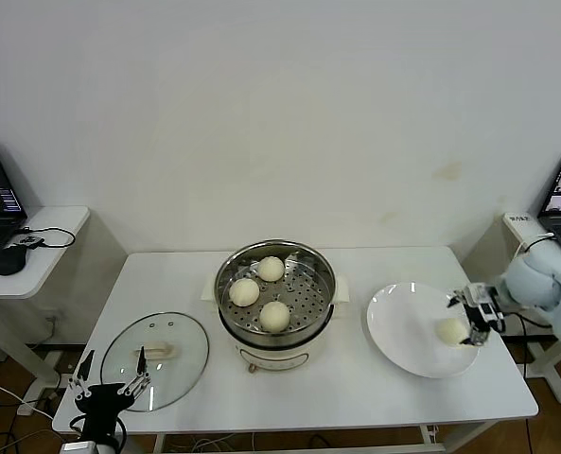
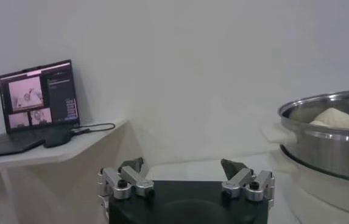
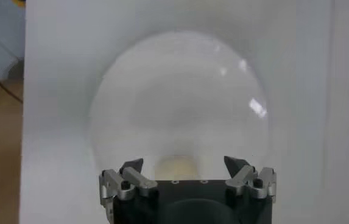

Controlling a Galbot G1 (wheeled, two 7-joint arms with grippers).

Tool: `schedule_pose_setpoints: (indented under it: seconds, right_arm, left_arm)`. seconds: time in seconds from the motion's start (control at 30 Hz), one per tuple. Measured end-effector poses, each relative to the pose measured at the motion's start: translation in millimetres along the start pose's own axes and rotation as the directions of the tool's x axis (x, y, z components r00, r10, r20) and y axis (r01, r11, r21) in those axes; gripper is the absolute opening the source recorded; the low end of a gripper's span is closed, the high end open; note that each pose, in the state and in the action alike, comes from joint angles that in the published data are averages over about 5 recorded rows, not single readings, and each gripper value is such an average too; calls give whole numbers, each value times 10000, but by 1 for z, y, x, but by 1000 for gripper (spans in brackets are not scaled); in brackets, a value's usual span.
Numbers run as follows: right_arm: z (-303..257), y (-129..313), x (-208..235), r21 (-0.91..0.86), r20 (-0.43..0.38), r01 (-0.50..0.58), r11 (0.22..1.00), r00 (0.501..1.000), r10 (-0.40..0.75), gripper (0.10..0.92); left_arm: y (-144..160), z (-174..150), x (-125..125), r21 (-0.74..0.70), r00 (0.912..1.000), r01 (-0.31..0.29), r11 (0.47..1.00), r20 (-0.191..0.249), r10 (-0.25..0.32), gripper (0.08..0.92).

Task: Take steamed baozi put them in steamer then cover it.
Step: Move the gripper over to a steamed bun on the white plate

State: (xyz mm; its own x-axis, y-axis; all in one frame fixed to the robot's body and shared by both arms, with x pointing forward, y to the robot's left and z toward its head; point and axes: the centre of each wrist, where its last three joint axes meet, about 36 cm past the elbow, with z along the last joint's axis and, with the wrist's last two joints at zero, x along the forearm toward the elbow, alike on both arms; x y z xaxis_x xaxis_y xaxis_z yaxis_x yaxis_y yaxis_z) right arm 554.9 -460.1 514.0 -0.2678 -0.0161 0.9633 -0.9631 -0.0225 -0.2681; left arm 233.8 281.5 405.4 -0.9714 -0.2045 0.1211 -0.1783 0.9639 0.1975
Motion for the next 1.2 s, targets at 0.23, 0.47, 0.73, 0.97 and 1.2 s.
schedule_pose_setpoints:
  seconds: [0.23, 0.47, 0.73, 0.97, 1.2]
  right_arm:
    - [16, 4, -22, -406, -374, 74, 9991, 9993, -89, 823]
    - [17, -1, -39, -657, -486, -37, 9978, 9988, 5, 823]
    - [11, -14, -50, -849, -493, -181, 9962, 9987, 139, 822]
    - [5, -20, -59, -898, -558, -123, 9959, 9984, 73, 822]
    - [2, -20, -66, -899, -648, 26, 9959, 9979, -85, 764]
  left_arm:
    - [1, 1, 0, -9, 10000, 59, 10000, -42, -59, 823]
    - [2, 2, 0, -17, 9999, 121, 9999, -33, -121, 823]
    - [3, 3, -1, -41, 9998, 168, 9999, -45, -168, 823]
    - [3, 4, -1, -42, 9998, 178, 9998, -74, -179, 823]
    - [3, 4, 0, -41, 9998, 177, 9998, -95, -177, 823]
